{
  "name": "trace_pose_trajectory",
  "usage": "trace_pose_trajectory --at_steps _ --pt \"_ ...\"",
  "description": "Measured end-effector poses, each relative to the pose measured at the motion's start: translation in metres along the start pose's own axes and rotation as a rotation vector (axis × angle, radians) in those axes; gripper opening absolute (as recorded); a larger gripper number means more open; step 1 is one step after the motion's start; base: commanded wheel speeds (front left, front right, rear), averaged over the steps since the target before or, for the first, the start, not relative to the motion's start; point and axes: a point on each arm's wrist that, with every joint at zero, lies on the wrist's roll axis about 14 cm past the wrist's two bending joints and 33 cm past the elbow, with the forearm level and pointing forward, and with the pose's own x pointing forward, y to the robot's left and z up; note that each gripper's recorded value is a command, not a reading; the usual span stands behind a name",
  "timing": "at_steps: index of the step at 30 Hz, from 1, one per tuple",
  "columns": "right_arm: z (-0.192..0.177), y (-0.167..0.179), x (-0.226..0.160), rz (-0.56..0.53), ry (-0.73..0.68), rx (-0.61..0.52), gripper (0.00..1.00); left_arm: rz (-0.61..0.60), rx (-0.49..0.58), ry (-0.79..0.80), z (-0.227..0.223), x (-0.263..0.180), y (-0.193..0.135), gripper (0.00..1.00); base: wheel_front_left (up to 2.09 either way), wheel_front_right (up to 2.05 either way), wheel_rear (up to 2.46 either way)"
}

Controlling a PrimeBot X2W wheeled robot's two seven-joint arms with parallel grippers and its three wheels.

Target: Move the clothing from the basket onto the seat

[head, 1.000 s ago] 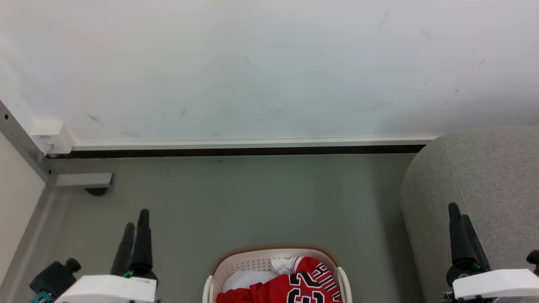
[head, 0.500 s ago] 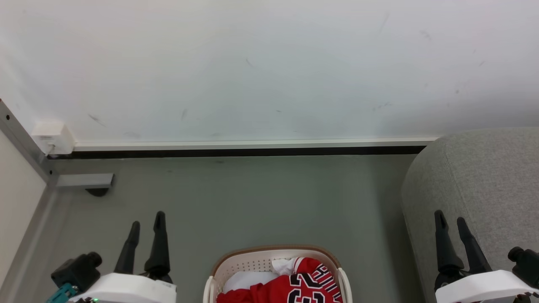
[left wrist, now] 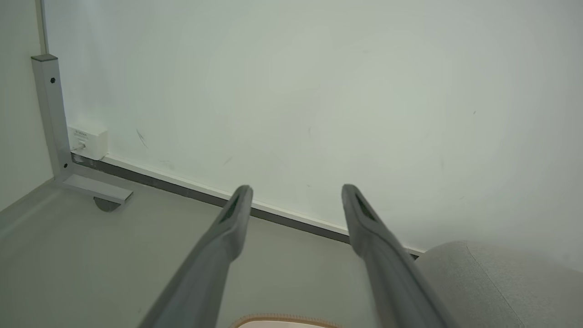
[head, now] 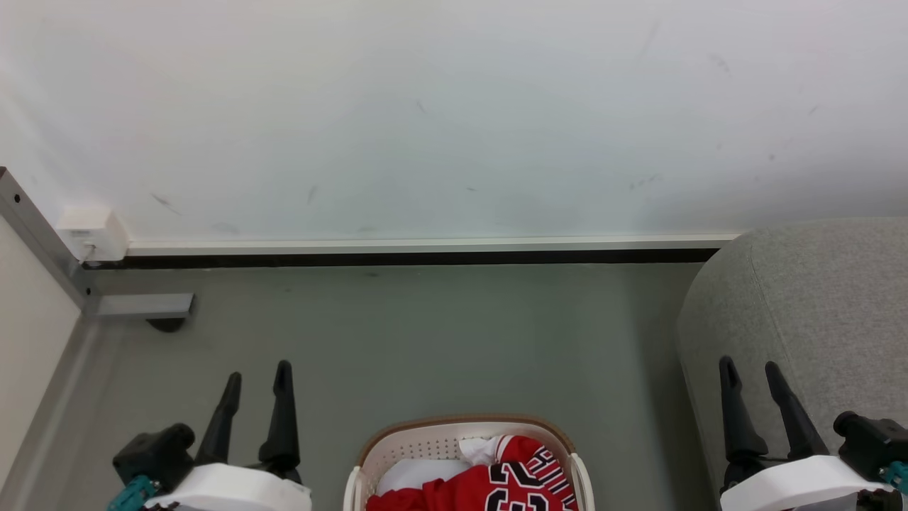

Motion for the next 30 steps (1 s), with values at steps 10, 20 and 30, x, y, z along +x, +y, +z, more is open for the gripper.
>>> trace_pose_trajectory --at_steps 10,20,30 --pt "-0.001 0.009 0.002 0.034 -0.005 -0.091 1.00 -0.027 0.099 -0.019 0.001 0.000 -0.007 1.00 0.00 0.00 0.00" --pt "0.001 0.014 0.001 0.057 -0.019 -0.163 1.00 -0.059 0.177 -0.044 0.005 0.000 -0.015 1.00 0.00 0.00 0.00" --pt "0.003 0.018 0.001 0.075 -0.034 -0.219 1.00 -0.080 0.249 -0.069 0.008 0.000 -0.020 1.00 0.00 0.00 0.00"
